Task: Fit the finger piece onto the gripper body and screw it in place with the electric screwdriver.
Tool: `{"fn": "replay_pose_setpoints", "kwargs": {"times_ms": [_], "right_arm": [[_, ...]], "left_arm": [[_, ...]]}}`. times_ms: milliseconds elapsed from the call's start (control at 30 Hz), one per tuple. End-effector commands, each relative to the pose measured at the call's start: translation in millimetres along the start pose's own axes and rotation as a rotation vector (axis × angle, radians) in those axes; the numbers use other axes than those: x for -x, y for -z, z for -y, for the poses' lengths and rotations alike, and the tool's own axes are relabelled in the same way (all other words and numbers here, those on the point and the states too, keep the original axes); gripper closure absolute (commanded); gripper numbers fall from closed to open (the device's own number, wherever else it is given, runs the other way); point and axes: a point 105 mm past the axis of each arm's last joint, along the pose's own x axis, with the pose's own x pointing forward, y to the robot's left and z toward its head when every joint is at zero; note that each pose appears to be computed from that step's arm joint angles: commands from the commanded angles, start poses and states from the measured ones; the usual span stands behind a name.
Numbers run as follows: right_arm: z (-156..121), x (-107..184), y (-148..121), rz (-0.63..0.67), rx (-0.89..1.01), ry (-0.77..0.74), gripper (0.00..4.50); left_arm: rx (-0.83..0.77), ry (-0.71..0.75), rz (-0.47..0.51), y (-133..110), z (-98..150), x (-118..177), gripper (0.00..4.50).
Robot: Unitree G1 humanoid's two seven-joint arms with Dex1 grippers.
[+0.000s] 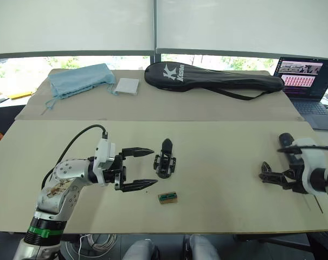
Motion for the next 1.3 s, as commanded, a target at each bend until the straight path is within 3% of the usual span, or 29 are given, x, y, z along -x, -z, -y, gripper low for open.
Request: {"fn": "replay_pose_setpoints", "kwargs": {"times_ms": [33,533,933,1033,1267,1300], "right_arm": [[17,-7,-1,-0.07,-0.023,0.072,0.0],[15,-38,5,-0.186,-0.104,0.028,0.0],[2,-40,21,-0.284,-0.086,-0.005,0.0],[-1,-40,25,-0.298,-0.074,-0.007,0.85],[-6,-35,22,-0.262,-0.072,-0.035,3.31],[-7,-32,17,-0.228,-0.067,-0.051,3.4]], "left_arm": [[-0.029,0.021,0.012,-9,5,-3,0.05],[-0.05,0.014,-0.033,-2,12,1,0.05],[-0.057,-0.012,-0.038,-2,9,5,0.05],[-0.061,-0.02,-0.034,-2,7,6,0.0],[-0.065,-0.039,-0.023,-5,3,8,0.0],[-0.057,-0.052,-0.017,-6,1,9,0.0]]}}
